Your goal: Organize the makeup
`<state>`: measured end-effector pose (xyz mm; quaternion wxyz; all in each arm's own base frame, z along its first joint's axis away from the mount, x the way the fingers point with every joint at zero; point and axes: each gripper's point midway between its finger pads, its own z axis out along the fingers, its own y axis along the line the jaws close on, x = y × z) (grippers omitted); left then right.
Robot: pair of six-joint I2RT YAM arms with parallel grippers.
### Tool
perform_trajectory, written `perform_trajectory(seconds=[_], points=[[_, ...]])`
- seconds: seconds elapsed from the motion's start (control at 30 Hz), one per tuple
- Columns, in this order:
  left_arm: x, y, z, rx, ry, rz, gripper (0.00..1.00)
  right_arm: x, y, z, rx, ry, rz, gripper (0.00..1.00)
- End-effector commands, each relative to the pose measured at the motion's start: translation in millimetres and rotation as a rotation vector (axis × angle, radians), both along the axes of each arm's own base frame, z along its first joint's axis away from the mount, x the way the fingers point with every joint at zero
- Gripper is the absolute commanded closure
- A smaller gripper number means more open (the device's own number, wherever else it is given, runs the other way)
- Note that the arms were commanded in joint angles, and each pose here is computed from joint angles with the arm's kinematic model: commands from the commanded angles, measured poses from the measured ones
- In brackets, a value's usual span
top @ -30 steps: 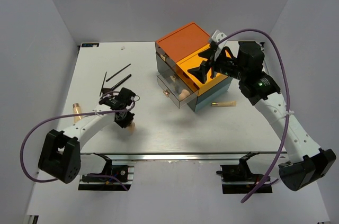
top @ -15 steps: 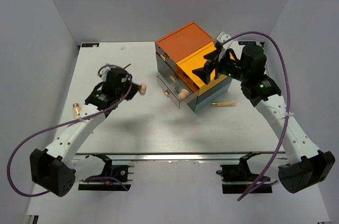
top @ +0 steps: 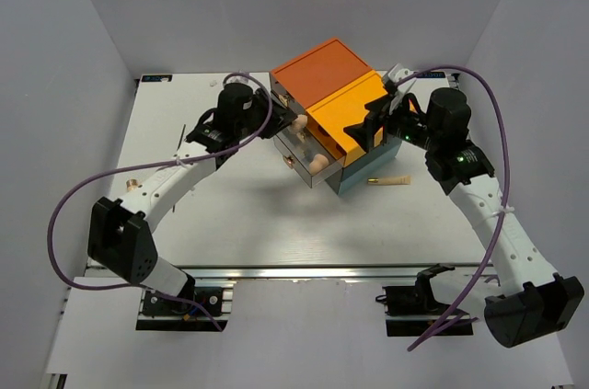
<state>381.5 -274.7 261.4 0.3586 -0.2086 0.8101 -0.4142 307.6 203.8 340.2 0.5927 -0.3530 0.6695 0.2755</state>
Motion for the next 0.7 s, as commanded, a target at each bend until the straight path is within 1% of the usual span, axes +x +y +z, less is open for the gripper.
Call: perform_trajectory(seconds=[0.0,0.03,0.13,0.17,0.27,0.3,0.33,0.37,0.4,0.43,0.47,0.5,0.53,0.57,0.6,0.63,0.67], points=[[-8,-18,35,-0.033,-0.084,-0.100,0.54,-1,-4,6,0.007,-0.044,-0.005,0.15],[-9,-21,34,-0.032,-0.082,-0.110,0.39,0,-4,4,0.003,-0.042,-0.006,0.14],[-11,-22,34,-0.027,-0.089,-0.122,0.28,0,-5,2,0.003,-0.039,-0.006,0.14],[-12,-21,35,-0.023,-0.091,-0.121,0.22,0,-4,1,0.003,-0.038,-0.003,0.14],[-14,-18,40,-0.018,-0.104,-0.120,0.23,0,-4,1,-0.002,-0.045,0.006,0.14],[-14,-17,45,-0.021,-0.120,-0.113,0.24,-3,0,0,-0.004,-0.047,0.039,0.14],[-15,-15,51,-0.022,-0.140,-0.114,0.26,-9,3,-4,-0.020,-0.042,0.079,0.15],[-15,-13,59,-0.025,-0.162,-0.105,0.40,-18,8,-4,-0.039,-0.058,0.149,0.15],[-15,-7,78,-0.033,-0.218,-0.079,0.55,-36,17,-7,-0.078,-0.124,0.302,0.20],[-15,-2,89,-0.036,-0.248,-0.059,0.70,-48,21,-12,-0.089,-0.128,0.374,0.24],[-16,2,96,-0.035,-0.270,-0.042,0.82,-56,26,-14,-0.085,-0.140,0.434,0.30],[-20,9,111,-0.043,-0.305,-0.021,0.94,-64,32,-14,-0.086,-0.170,0.502,0.50],[-20,15,117,-0.040,-0.323,0.004,0.97,-66,37,-16,-0.097,-0.173,0.521,0.60],[-22,19,125,-0.045,-0.346,0.011,0.98,-74,50,-26,-0.116,-0.136,0.568,0.71],[-26,25,131,-0.051,-0.365,0.023,0.98,-72,56,-19,-0.145,-0.182,0.582,0.89],[-29,29,134,-0.052,-0.376,0.027,0.98,-83,70,-20,-0.159,-0.182,0.629,0.94],[-29,36,132,-0.043,-0.376,0.055,0.98,-86,78,-29,-0.184,-0.151,0.647,0.97]])
